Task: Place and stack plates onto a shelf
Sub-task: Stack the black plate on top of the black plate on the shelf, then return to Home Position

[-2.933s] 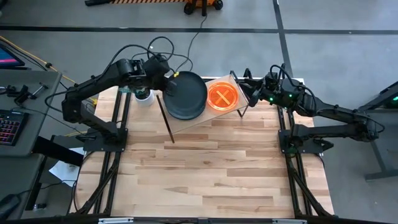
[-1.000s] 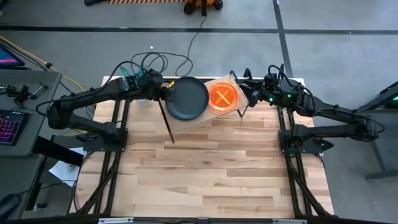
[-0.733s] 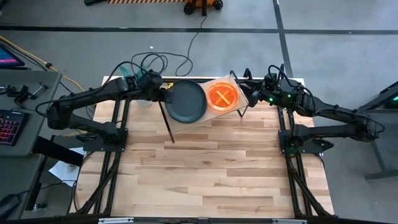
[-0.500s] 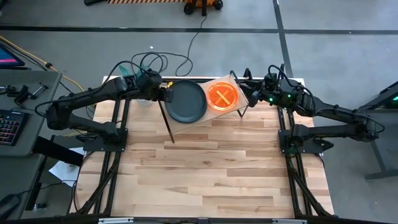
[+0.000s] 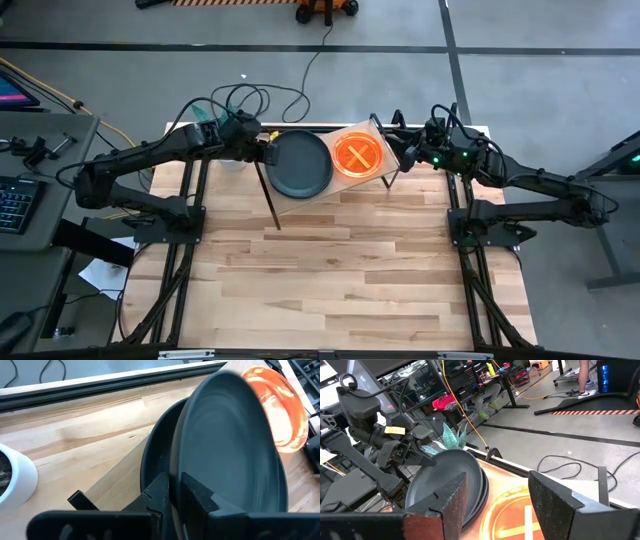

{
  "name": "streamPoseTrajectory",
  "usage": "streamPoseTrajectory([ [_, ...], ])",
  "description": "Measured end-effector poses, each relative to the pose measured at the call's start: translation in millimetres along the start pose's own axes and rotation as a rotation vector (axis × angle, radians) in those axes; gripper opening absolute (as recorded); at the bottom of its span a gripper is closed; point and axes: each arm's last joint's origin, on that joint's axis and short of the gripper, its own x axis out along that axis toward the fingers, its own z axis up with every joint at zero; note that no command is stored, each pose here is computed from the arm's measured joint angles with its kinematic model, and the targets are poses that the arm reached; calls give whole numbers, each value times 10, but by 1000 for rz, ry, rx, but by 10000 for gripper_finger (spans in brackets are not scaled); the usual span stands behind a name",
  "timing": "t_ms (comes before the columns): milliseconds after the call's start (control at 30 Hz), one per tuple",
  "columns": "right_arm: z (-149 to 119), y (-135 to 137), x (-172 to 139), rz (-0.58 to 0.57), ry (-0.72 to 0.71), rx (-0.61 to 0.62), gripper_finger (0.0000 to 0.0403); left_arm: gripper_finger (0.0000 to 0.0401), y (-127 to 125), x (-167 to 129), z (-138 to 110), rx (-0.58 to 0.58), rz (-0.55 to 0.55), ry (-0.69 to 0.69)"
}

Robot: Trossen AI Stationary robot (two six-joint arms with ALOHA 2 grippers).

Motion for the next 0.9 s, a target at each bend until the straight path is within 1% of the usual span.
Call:
streamPoseTrajectory([
  [100,0,0,0,0,0,0,193,46,-7,0,8,-1,-6,-9],
  [533,0,0,0,0,0,14,193,122,11,6,34,2,-3,-19],
  [733,1,0,0,0,0,25,193,141,58,17,75,-2,2,-18],
  [900,1,0,0,0,0,24,193,145,107,28,116,-24,-12,-1],
])
